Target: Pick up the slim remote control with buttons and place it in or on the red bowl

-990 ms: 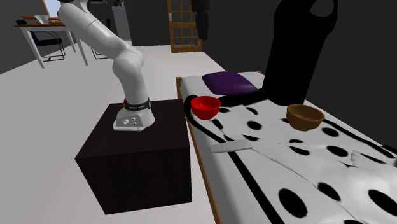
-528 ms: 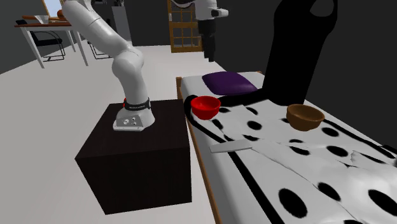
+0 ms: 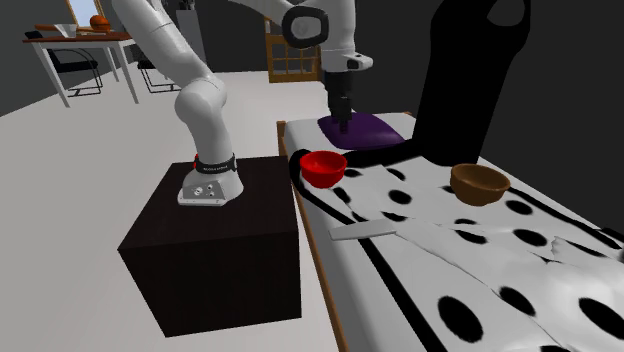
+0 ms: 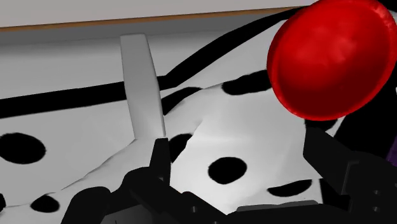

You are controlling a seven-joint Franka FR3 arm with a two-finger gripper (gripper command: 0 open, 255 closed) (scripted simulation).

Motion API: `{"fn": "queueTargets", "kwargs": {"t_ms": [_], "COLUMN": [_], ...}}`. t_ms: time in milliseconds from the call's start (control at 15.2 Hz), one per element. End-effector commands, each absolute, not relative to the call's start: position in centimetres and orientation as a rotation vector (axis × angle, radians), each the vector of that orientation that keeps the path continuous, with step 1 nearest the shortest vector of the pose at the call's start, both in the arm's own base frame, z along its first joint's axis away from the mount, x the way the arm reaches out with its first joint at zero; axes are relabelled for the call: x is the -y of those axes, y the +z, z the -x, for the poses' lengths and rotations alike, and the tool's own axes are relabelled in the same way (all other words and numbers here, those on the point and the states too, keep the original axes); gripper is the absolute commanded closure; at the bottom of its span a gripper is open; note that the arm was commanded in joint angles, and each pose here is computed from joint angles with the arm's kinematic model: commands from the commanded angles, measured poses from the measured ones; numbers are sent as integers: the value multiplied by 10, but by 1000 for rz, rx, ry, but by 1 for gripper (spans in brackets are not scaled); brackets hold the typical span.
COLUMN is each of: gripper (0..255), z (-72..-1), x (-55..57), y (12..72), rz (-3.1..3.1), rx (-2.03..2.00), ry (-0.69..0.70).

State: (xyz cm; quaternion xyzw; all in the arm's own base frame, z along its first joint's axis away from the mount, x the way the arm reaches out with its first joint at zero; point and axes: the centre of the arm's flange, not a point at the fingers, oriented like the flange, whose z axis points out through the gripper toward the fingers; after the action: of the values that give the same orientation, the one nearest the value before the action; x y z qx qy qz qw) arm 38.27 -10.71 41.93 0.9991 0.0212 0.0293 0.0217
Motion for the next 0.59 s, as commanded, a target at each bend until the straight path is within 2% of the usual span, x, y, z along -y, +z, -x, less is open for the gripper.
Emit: {"fn": "queueTargets", "kwargs": {"t_ms": [0, 528], "gripper": [0, 0], "z": [-388, -413], "x": [119, 169], "y": [396, 304], "rz": [-3100, -3119], "rx": [-71, -86], "ry": [87, 57]}}
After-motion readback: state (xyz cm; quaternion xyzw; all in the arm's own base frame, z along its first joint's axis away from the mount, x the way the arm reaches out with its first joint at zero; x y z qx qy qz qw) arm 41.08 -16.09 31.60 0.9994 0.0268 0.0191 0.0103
